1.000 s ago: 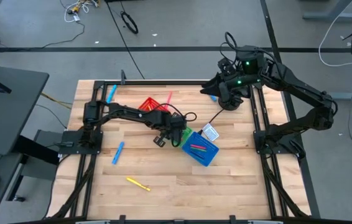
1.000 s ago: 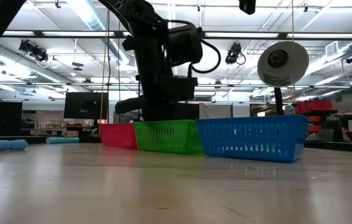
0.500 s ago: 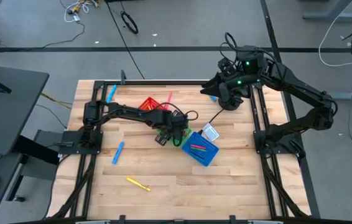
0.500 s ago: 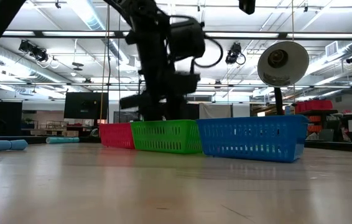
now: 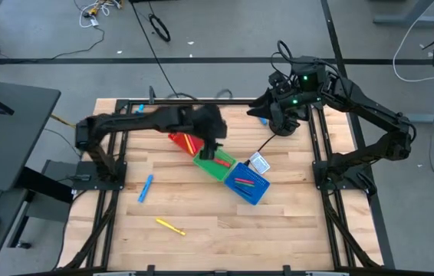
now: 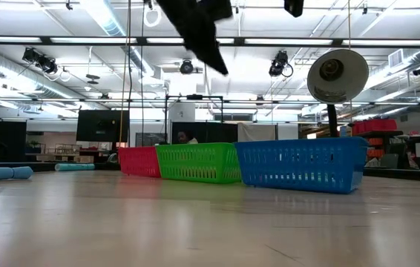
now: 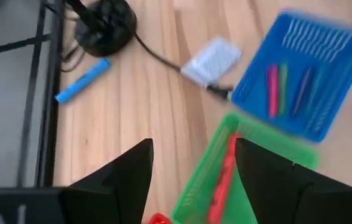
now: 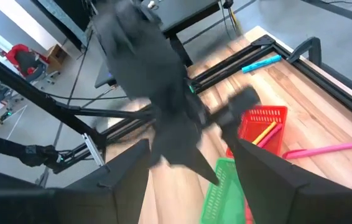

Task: Pick & Place Markers
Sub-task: Put the top blue highlighter pen into the green bin

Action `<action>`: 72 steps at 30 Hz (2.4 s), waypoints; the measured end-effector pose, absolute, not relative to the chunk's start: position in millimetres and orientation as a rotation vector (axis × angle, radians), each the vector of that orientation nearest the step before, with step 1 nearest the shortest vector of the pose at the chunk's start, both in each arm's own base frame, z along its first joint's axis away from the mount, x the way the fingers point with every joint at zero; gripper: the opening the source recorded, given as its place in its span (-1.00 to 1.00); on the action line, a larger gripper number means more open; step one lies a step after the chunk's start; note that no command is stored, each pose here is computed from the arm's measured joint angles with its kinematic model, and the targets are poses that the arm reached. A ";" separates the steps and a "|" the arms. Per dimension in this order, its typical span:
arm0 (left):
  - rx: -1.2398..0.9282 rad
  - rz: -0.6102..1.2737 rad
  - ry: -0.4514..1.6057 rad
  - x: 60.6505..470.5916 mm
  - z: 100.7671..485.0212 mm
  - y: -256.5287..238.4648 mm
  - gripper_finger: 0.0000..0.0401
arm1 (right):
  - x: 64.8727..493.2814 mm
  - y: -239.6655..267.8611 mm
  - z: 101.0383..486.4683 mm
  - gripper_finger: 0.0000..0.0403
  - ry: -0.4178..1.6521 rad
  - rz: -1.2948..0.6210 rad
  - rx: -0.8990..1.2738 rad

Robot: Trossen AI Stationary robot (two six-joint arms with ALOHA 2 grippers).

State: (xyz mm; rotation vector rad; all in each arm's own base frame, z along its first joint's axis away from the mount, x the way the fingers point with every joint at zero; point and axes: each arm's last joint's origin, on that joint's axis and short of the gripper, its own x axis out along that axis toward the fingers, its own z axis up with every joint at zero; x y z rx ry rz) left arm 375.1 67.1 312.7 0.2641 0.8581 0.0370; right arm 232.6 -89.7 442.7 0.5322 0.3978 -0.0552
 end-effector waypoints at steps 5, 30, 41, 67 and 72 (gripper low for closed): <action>0.131 0.064 0.711 347.9 353.9 75.6 0.16 | 232.9 -90.3 443.3 0.17 0.389 -0.062 0.527; -0.005 0.080 0.195 271.0 419.1 77.3 0.16 | 255.1 -100.4 429.6 0.17 0.417 -0.093 0.542; -0.080 0.228 0.008 217.3 397.3 72.4 0.16 | 255.8 -99.9 429.4 0.17 0.414 -0.141 0.544; -0.196 0.234 -0.036 209.1 395.1 69.5 0.16 | 295.4 -130.6 403.5 0.17 0.792 -0.508 0.409; -0.202 0.230 -0.036 209.2 395.1 69.2 0.16 | 309.1 -151.0 408.5 0.17 0.863 -0.568 0.410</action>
